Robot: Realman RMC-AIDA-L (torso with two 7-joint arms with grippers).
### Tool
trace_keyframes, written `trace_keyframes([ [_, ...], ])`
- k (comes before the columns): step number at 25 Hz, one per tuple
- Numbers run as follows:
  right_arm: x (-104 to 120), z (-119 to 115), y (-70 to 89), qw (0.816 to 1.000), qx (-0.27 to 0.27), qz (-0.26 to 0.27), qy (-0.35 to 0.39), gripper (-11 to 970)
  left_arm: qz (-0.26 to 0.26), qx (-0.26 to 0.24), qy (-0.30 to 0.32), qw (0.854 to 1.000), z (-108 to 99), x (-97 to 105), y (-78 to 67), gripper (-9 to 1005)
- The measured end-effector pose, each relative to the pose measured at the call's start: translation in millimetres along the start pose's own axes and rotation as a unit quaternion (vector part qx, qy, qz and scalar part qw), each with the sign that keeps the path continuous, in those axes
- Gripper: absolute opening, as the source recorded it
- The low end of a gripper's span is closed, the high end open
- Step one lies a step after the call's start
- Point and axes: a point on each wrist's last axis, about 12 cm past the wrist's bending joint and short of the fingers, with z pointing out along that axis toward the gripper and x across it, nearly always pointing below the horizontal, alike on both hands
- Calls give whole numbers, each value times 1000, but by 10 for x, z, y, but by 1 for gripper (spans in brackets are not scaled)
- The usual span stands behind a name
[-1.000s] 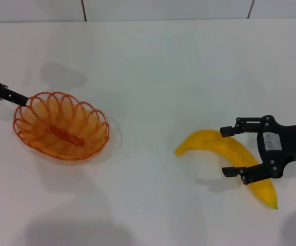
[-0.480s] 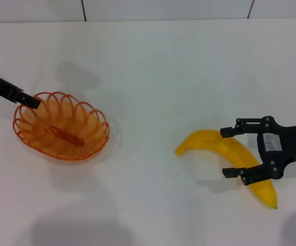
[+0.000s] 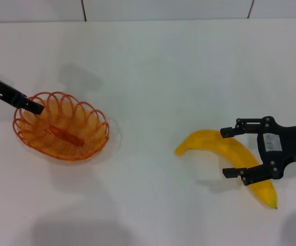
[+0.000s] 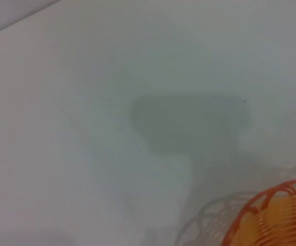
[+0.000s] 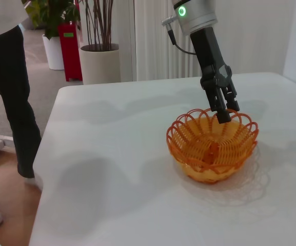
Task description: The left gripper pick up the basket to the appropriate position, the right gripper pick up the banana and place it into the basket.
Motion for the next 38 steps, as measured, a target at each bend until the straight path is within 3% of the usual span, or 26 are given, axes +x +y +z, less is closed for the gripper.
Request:
trace_keyframes([
  [11,-4,2,-4,1000,0,-1,0,882,3,-1,4,1000,13,3,-12,701],
  [17,-5,2,-4,1000,0,-1,0,881,3,-1,8,1000,24,-6,-27,490],
  [22,-1,9,1,1000,-2,1,-1,881,0,4,12,1000,49,-3,-42,248],
  [28,1,3,0,1000,-2,2,-2,881,0,7,13,1000,57,-8,-51,69],
  [38,4,1,2,1000,-2,2,-2,882,-2,10,13,1000,59,-6,-59,67],
])
